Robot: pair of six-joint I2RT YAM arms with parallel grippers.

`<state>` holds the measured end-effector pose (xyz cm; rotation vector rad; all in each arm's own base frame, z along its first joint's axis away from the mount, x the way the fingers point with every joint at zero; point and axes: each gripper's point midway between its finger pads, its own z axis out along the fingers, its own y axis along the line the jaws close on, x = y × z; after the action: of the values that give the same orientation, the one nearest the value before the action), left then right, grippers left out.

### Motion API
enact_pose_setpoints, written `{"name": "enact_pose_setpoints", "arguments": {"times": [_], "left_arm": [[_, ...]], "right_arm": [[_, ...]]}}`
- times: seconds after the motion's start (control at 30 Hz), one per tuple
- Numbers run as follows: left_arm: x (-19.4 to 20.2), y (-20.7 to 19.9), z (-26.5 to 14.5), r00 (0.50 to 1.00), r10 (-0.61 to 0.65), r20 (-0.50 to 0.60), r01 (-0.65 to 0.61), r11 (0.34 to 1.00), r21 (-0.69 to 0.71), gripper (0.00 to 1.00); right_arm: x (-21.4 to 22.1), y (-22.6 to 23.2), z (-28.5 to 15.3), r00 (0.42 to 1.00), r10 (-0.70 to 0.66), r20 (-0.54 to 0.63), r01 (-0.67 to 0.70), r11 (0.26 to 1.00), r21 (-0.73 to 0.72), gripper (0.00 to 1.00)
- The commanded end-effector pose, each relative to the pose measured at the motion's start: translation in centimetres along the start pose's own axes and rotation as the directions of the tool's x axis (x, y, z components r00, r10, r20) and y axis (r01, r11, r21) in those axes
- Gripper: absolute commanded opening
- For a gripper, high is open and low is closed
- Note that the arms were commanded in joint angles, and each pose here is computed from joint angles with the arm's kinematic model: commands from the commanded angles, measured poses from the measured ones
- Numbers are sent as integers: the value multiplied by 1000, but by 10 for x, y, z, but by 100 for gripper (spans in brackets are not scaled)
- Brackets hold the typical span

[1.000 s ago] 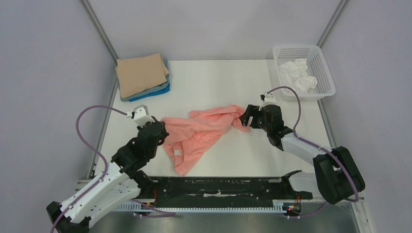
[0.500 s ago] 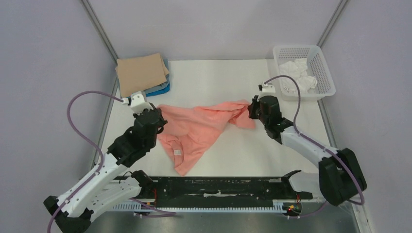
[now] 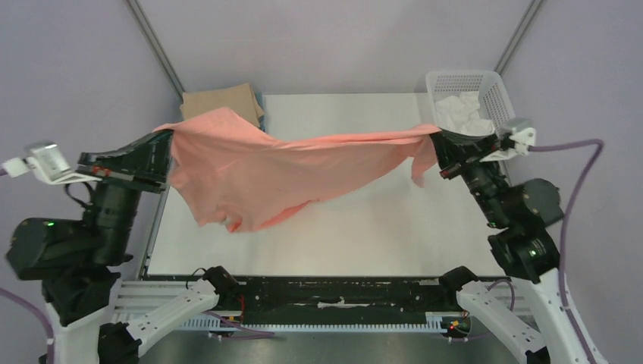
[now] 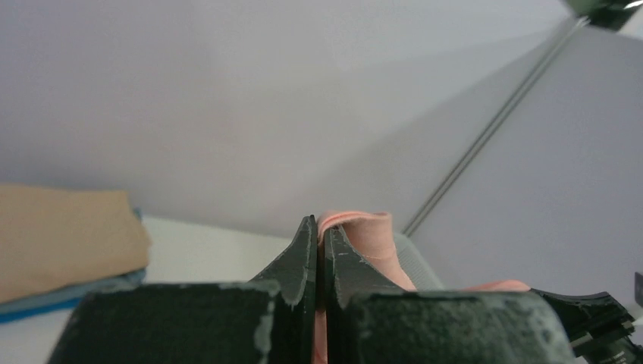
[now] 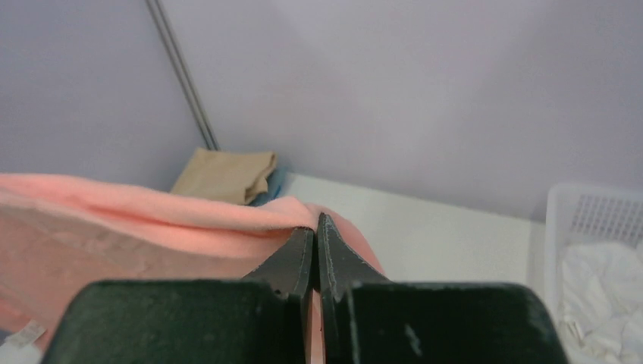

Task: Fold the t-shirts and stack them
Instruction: Flatten out the tshirt

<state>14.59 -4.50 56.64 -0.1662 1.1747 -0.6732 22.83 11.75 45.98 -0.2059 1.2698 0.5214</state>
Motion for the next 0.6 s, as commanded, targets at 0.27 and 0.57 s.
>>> {"name": "enact_pose_setpoints", "arguments": {"times": [0.27,0.57], "left_arm": [[-94,-89,-17,994,31,108,-70,922,380,2],[-32,-37,102,977,209,46,-206,976,-66,2]], "right_arm": [[-167,59,-65,949,-36,313,107,972,-210,0],[-106,-2,-9,985,-71,160,59,995,77,0]]}}
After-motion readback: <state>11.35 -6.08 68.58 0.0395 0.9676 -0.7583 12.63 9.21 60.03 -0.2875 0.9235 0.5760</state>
